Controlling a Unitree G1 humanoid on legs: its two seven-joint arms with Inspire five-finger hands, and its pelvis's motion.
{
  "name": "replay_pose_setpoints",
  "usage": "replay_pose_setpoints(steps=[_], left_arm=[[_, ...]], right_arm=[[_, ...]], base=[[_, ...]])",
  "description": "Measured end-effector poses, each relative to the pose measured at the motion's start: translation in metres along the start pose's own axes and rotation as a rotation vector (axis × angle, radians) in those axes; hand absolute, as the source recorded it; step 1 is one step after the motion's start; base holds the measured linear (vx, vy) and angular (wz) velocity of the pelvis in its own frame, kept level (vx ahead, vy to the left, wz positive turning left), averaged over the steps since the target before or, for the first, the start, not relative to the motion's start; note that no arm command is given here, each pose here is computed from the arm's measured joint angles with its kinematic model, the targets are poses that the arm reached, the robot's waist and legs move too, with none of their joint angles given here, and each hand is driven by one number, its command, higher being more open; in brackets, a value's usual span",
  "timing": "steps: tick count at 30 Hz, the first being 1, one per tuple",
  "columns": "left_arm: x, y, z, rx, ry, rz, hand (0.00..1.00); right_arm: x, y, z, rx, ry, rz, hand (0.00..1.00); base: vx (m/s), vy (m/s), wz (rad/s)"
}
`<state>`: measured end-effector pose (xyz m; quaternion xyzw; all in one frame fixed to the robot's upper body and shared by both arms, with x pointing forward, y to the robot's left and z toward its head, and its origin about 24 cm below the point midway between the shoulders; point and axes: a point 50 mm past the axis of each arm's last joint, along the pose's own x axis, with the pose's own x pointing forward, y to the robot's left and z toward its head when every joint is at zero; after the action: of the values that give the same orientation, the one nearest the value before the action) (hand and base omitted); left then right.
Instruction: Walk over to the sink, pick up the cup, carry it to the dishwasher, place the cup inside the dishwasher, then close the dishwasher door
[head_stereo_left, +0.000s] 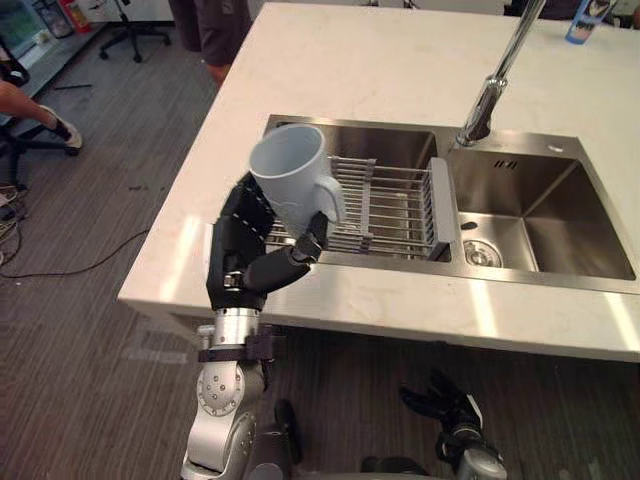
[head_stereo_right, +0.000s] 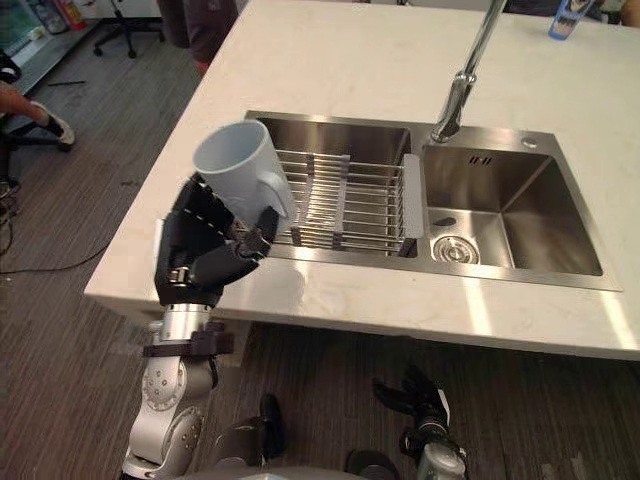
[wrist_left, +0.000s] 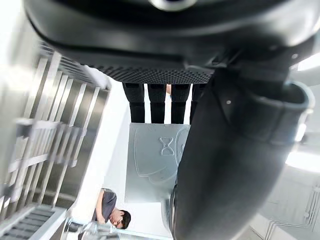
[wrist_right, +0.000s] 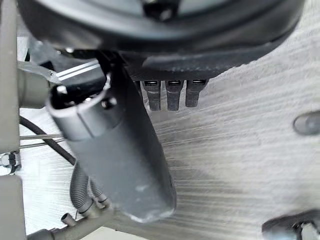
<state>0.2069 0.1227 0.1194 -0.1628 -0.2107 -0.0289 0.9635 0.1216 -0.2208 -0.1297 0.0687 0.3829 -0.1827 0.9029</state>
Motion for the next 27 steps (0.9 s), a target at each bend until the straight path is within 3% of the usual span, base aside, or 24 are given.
replay_pose_setpoints(steps=[9,13,22,24,25,27], left_arm=[[0.004,-0.019,0.003,-0.063,-0.030,-0.081,0.30],[0.003,-0.008,-0.019,-0.011,0.064,-0.057,0.30],[0.001,0.000,-0.023,0.027,0.096,-0.054,0.30],[-0.002,0.001,-0.024,0.028,0.105,-0.045,0.30],[-0.009,0.017,-0.023,0.038,0.112,0.058,0.30],[-0.009,0.026,-0.021,0.050,0.101,0.112,0.30]], right_arm=[[-0.013,-0.011,-0.005,0.047,-0.025,-0.053,0.90],[-0.016,-0.002,-0.021,0.068,0.030,-0.027,0.90],[-0.012,0.001,-0.022,0.024,0.051,-0.008,0.90],[-0.012,0.000,-0.023,0.003,0.058,-0.006,0.90],[-0.005,0.003,-0.013,-0.053,0.039,-0.011,0.90],[-0.001,0.006,-0.006,-0.064,0.018,-0.006,0.90]], base=[[-0.19,0.079,0.34],[-0.05,0.151,0.06],[0.00,0.040,0.08],[-0.14,-0.079,1.44],[-0.25,-0.099,2.46],[-0.18,-0.021,1.45]])
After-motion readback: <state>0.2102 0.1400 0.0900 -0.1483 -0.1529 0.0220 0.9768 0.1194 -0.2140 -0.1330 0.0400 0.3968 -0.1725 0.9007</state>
